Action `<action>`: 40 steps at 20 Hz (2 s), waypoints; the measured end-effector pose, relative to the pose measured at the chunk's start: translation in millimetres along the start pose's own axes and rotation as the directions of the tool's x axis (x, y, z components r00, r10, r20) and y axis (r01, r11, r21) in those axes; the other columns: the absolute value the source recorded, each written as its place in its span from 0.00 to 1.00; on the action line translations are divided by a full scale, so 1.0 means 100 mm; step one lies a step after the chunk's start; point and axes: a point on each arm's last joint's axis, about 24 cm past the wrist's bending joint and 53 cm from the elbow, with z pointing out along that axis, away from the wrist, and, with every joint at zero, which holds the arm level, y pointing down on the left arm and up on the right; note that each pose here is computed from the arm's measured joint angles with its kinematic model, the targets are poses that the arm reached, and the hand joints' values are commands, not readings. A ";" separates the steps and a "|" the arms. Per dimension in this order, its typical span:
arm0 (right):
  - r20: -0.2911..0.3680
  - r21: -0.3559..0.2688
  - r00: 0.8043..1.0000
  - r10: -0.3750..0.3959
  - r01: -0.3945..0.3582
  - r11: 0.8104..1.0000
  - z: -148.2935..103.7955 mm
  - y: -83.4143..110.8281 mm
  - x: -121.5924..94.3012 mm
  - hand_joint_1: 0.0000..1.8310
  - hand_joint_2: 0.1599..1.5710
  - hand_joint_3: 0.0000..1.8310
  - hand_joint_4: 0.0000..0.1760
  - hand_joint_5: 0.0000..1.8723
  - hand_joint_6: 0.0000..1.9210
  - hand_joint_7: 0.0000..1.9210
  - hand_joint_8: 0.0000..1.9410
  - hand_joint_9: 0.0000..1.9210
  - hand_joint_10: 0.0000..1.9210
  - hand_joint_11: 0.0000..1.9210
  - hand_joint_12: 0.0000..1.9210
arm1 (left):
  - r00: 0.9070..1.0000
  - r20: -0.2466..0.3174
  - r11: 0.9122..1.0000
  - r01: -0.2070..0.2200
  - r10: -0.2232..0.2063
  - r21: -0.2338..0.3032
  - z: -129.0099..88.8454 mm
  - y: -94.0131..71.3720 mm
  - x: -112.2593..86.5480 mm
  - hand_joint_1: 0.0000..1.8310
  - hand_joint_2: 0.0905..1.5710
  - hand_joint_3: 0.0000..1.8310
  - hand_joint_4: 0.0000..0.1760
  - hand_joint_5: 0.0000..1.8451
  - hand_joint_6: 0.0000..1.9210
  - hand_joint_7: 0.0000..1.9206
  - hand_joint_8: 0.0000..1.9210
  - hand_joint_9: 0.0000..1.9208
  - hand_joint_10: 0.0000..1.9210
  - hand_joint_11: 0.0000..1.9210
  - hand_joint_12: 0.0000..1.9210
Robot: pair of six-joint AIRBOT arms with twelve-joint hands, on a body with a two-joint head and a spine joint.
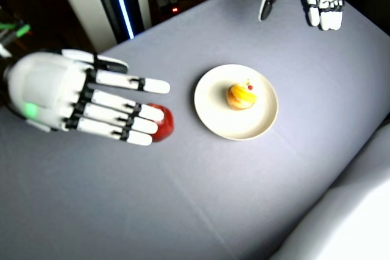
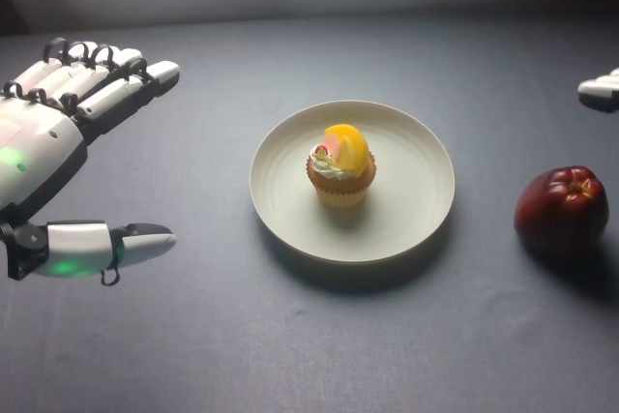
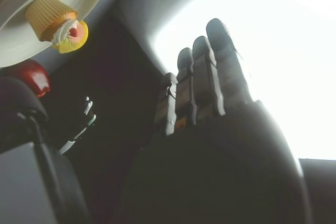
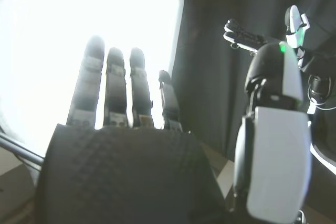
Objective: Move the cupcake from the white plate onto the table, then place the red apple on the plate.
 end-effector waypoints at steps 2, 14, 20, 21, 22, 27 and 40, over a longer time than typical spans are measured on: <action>0.002 0.000 1.000 0.003 -0.003 1.000 0.00 -0.01 0.00 0.51 0.71 0.00 0.24 0.18 0.00 0.18 0.00 0.15 0.00 0.13 0.10 | 1.000 0.000 1.000 -0.007 0.007 0.007 0.05 0.00 -0.01 0.34 0.56 0.01 0.72 0.05 0.00 0.03 0.00 0.02 0.00 0.00 0.05; -0.009 -0.010 1.000 0.011 -0.011 1.000 0.01 0.00 0.04 0.50 0.68 0.00 0.31 0.18 0.00 0.16 0.00 0.14 0.00 0.13 0.08 | 0.986 -0.151 0.985 -0.045 0.071 0.169 1.21 -0.66 0.59 0.45 0.50 0.00 0.58 0.11 0.00 0.12 0.00 0.14 0.00 0.10 0.17; -0.011 -0.031 1.000 0.018 -0.018 0.999 0.05 0.03 0.08 0.51 0.69 0.00 0.22 0.11 0.00 0.09 0.00 0.07 0.00 0.09 0.05 | 0.965 -0.250 0.989 -0.042 0.076 0.142 1.41 -0.66 1.05 0.52 0.51 0.00 0.95 0.09 0.00 0.07 0.00 0.07 0.00 0.00 0.09; -0.010 -0.032 1.000 0.017 -0.017 0.999 0.05 0.03 0.08 0.51 0.69 0.00 0.16 0.11 0.01 0.10 0.01 0.08 0.00 0.10 0.05 | 0.962 -0.260 0.989 -0.045 0.081 0.141 1.42 -0.65 1.10 0.50 0.51 0.00 0.99 0.08 0.00 0.07 0.00 0.08 0.00 0.00 0.15; -0.012 -0.030 1.000 0.018 -0.018 0.999 0.05 0.03 0.09 0.51 0.69 0.00 0.15 0.11 0.01 0.10 0.01 0.09 0.00 0.10 0.05 | 0.960 -0.269 0.989 -0.043 0.080 0.141 1.43 -0.66 1.15 0.48 0.51 0.00 1.00 0.08 0.00 0.07 0.00 0.09 0.00 0.00 0.20; -0.013 -0.029 1.000 0.018 -0.018 0.999 0.05 0.02 0.09 0.51 0.69 0.00 0.16 0.12 0.00 0.11 0.00 0.09 0.01 0.10 0.05 | 0.946 -0.302 0.987 -0.077 0.116 0.139 1.46 -0.66 1.32 0.49 0.59 0.00 0.54 0.22 0.00 0.26 0.00 0.24 0.00 0.03 0.43; -0.014 -0.028 0.999 0.036 -0.036 0.999 0.05 0.02 0.09 0.54 0.74 0.00 0.19 0.13 0.00 0.13 0.00 0.12 0.00 0.12 0.05 | 0.985 -0.153 0.985 -0.053 0.078 0.164 1.36 -0.74 0.64 0.66 0.71 0.00 0.03 0.53 0.53 0.46 0.57 0.49 0.01 0.13 0.63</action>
